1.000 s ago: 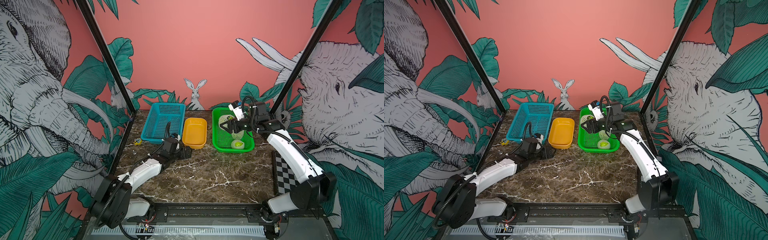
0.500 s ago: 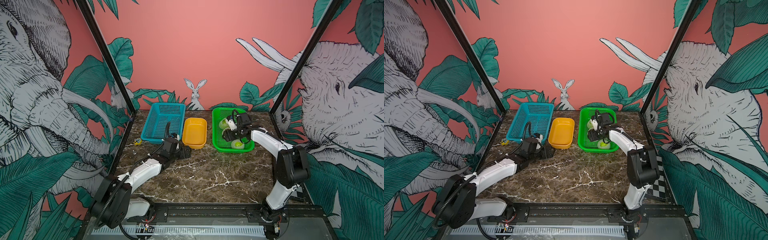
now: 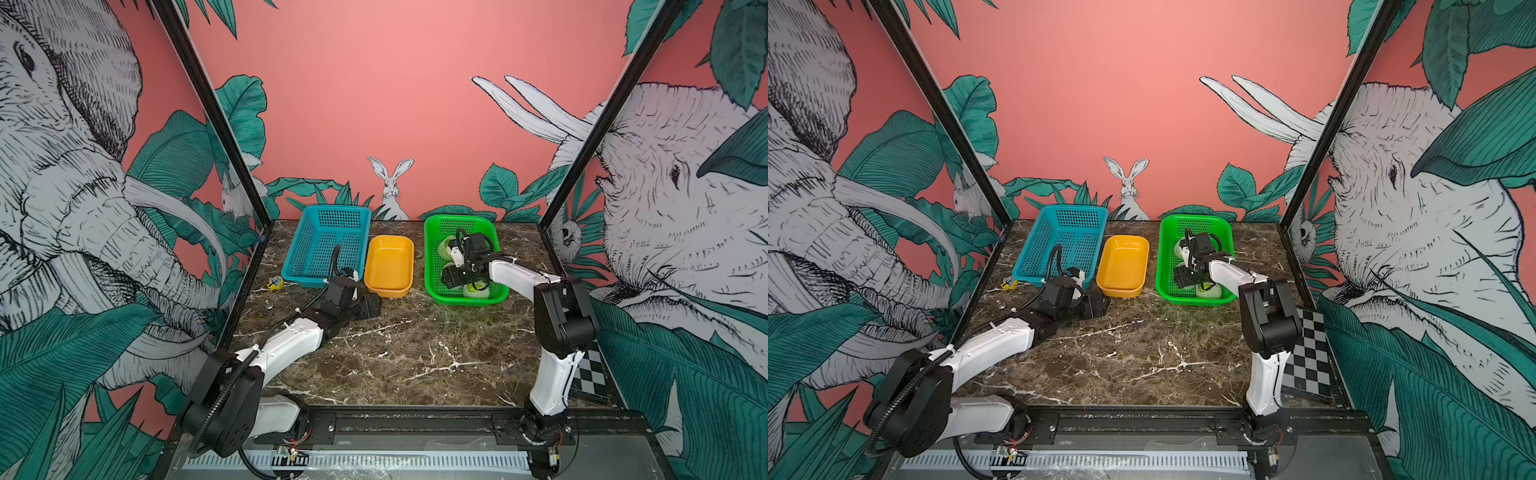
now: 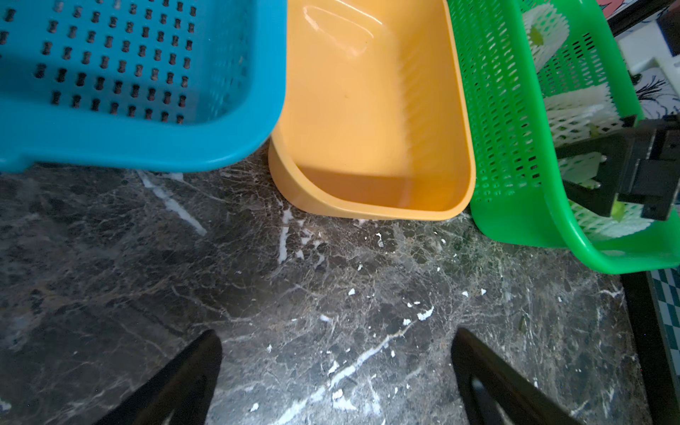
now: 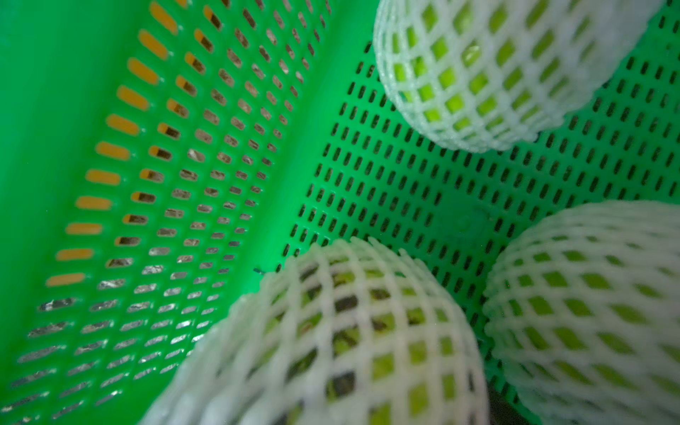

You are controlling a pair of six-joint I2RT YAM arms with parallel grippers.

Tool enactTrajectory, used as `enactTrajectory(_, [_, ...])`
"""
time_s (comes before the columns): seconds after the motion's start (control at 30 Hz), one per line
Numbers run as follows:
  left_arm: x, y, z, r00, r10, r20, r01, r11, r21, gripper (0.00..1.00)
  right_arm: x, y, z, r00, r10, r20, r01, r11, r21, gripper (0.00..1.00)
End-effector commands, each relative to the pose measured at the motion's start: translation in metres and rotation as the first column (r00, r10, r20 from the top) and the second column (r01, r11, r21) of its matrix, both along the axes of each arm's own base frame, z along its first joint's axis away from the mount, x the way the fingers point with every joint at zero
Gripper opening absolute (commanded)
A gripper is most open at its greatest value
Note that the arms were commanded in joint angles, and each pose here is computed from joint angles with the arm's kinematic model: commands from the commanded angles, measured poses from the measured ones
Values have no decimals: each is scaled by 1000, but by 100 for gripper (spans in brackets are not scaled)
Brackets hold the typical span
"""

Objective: Sleeve custard apples in foam nets
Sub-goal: Place the custard apple in the basket.

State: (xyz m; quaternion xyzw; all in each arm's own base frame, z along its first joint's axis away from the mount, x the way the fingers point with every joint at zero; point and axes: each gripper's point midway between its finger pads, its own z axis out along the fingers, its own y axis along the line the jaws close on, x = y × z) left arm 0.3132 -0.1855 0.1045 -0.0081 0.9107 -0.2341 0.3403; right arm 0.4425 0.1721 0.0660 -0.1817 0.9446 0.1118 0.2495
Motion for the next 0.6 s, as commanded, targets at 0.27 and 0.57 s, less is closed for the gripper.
enactTrajectory(0.27, [0,6,6,999,23,22,-23,1000,-6,99,5,21,22,999,5,47,-7,999,41,73])
enactTrajectory(0.57, [-1,4,7,1000,13,20,-12,1000,-12,99,6,17,-4,1000,-9,-14,9,1000,-2,81])
